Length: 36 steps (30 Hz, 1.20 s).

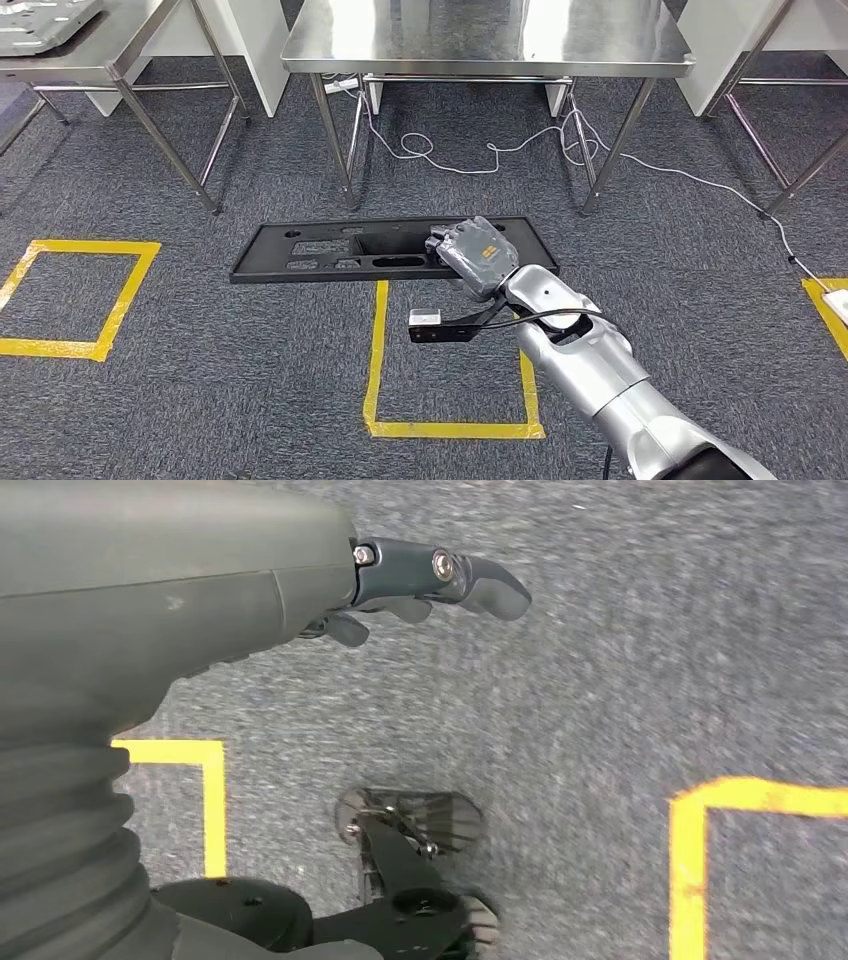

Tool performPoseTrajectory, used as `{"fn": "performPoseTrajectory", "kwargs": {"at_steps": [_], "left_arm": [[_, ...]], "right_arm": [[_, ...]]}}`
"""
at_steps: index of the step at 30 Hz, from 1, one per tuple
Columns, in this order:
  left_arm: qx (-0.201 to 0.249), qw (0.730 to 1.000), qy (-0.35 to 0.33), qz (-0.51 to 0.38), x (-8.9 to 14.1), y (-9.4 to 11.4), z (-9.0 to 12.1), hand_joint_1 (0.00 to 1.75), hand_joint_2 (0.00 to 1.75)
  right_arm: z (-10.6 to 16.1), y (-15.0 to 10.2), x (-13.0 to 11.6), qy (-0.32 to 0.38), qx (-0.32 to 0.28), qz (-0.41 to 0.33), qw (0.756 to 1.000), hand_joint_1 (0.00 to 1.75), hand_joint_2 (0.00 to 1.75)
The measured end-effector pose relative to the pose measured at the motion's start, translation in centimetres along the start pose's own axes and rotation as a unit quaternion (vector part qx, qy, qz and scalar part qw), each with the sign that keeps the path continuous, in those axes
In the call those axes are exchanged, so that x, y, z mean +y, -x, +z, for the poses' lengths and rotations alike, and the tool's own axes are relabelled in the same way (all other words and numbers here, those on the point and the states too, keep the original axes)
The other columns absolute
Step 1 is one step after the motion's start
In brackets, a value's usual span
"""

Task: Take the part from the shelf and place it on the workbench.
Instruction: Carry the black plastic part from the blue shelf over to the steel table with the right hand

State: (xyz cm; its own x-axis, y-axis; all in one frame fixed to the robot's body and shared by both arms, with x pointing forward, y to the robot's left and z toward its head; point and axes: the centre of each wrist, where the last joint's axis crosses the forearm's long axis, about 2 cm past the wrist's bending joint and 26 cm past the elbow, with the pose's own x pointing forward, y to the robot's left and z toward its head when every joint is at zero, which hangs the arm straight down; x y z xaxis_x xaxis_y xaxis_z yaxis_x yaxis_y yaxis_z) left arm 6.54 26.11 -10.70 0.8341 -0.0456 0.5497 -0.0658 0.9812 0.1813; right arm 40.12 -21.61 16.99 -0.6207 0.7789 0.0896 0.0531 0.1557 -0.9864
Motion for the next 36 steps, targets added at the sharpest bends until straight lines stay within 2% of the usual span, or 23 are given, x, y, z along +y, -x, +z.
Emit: {"fn": "performPoseTrajectory", "kwargs": {"at_steps": [15, 23, 29, 36], "left_arm": [[0.002, 1.0, 0.002, -0.004, -0.1, 0.5, 0.2, 0.0, 1.75], [0.011, 1.0, 0.005, -0.005, -0.2, 1.3, 0.7, 0.0, 1.75], [0.001, 1.0, 0.001, -0.007, 0.0, 0.4, 0.2, 0.0, 1.75], [0.004, 1.0, 0.002, -0.008, -0.1, 0.4, 0.2, 0.0, 1.75]], "right_arm": [[0.1, 0.0, 0.1, -0.001, 0.001, 0.0, 1.0, 1.71, 1.75], [1.6, 0.1, 1.9, -0.025, 0.01, -0.007, 1.0, 1.71, 1.75], [1.0, 0.3, 1.1, -0.017, 0.009, 0.0, 1.0, 1.71, 1.75], [1.5, -0.1, 1.9, -0.026, 0.01, -0.005, 1.0, 1.71, 1.75]]}}
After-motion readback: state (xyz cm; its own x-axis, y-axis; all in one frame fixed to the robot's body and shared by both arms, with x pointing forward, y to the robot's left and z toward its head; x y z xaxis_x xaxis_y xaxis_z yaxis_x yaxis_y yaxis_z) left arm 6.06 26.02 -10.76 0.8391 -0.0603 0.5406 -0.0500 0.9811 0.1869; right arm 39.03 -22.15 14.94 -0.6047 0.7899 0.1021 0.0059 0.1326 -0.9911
